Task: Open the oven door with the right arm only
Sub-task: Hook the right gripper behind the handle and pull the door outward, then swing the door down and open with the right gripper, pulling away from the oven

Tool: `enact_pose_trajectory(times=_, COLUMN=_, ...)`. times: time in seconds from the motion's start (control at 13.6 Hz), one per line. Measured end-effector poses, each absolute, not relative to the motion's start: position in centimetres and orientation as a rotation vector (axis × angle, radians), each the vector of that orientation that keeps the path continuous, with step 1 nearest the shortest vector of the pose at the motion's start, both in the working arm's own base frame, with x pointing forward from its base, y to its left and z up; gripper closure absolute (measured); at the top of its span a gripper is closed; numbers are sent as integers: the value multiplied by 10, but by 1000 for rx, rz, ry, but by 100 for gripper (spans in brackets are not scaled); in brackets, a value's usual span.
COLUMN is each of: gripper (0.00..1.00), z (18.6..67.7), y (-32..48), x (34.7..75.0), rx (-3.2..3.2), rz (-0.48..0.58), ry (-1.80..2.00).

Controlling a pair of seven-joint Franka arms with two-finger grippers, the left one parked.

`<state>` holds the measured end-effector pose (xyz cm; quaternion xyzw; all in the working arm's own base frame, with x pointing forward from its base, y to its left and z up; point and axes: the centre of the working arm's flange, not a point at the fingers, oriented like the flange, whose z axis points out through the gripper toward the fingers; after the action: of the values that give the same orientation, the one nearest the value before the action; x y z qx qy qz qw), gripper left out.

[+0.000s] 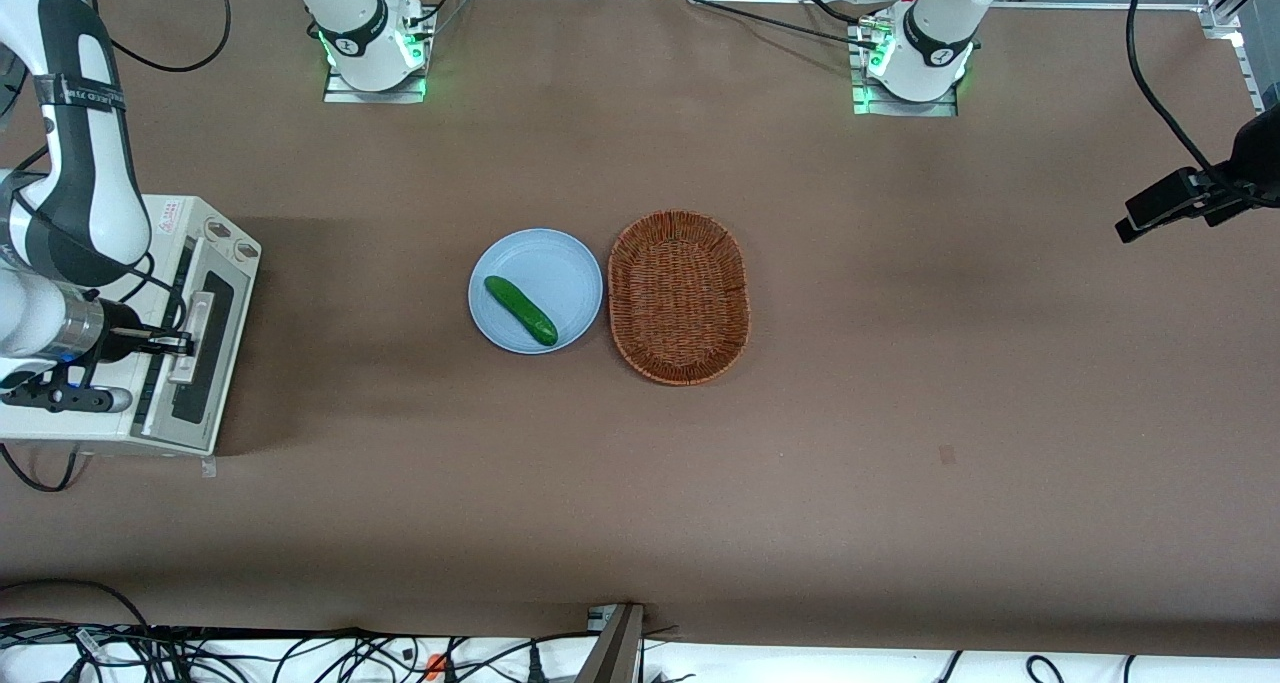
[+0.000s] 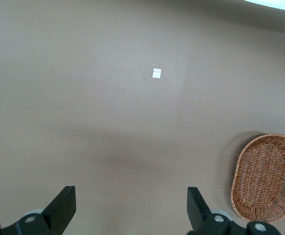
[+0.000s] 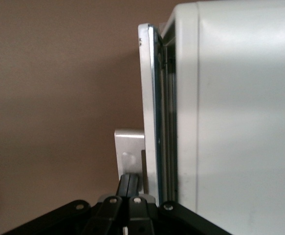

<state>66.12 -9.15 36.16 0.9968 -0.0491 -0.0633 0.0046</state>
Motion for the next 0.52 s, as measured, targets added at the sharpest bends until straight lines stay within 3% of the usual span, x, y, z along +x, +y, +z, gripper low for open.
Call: enact_pose_trajectory(times=0.52, gripper=99, z=316, y=-28, x=670, rx=3140, rz=-253, ry=-253)
